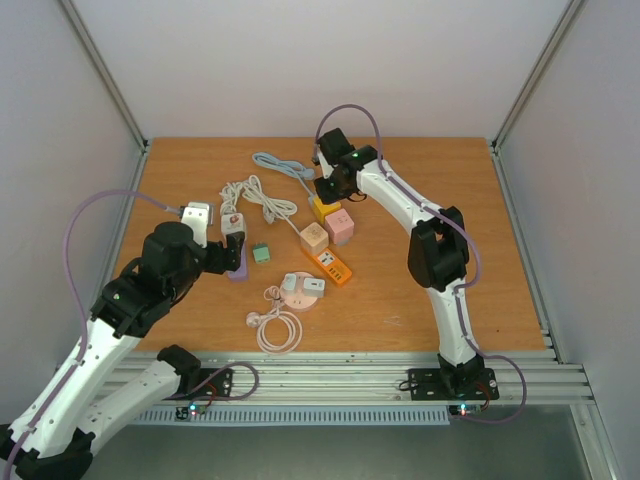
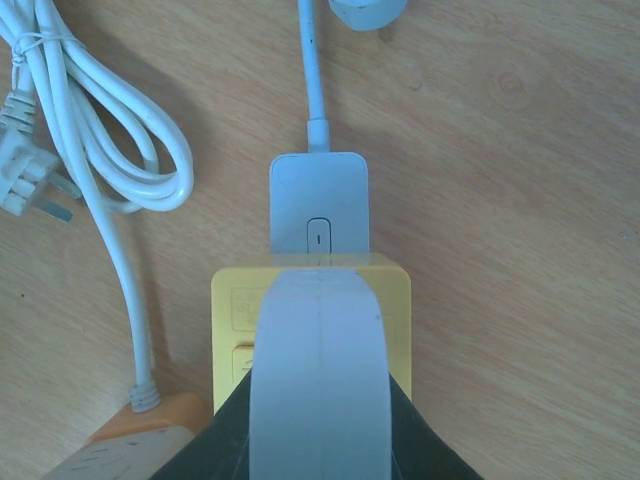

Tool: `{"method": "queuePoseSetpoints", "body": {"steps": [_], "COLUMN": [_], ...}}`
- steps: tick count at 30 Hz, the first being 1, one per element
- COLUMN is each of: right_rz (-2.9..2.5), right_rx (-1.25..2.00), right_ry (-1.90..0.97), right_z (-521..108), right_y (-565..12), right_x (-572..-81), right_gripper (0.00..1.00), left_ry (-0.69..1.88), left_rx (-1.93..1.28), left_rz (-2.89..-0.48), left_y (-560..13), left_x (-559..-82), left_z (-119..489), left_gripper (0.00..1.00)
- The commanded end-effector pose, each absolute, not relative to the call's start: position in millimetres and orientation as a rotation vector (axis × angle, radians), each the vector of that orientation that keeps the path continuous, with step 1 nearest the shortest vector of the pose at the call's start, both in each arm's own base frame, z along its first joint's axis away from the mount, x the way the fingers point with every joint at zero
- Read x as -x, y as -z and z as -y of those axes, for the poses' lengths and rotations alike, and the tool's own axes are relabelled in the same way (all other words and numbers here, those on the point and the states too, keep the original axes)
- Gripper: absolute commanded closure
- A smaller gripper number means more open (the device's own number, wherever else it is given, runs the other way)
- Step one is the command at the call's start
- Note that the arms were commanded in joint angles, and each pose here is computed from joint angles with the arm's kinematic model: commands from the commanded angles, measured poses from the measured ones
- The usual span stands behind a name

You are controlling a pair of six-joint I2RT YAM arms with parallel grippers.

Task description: Insert the plug

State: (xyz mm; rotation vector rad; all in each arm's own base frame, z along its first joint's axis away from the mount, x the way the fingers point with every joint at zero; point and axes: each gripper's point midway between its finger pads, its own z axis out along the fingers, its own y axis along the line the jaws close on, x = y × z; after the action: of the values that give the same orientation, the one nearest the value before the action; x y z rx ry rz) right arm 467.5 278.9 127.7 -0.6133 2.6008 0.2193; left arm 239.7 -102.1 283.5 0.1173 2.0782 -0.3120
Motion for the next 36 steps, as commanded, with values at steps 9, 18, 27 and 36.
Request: {"method": "queuePoseSetpoints", "body": {"steps": [9,18,27,36], "right_rz": [-2.744,-2.803,-2.849,-2.759], "right_rx": [0.644,0.633,0.624,0.621], "right_ry": [-0.149,-0.072,-0.014,0.006], "right_z": [-269.7,-258.4,-250.3,-258.0], "right_y": [-85.6,-57.3,-29.1,-59.5], "right_x": [-456.7,-451.2,-444.1,-450.5], "right_gripper": [0.99,0.99,0.99,0.89], "left_ry": [0.314,0.311,0.309,0.312], "left_rx": [-0.12,-0.119,-0.12,-0.122], "left_rz": [-2.025,-2.027,-2.027,-2.035], "left_y": [-292.2,-291.4,-291.0,-289.6], "left_x": [-245.9,-246.4,-246.2,-247.3], "left_z": [104.2,104.0,103.6,105.1], "left_gripper": [0.05,0.05,0.05,0.04]}}
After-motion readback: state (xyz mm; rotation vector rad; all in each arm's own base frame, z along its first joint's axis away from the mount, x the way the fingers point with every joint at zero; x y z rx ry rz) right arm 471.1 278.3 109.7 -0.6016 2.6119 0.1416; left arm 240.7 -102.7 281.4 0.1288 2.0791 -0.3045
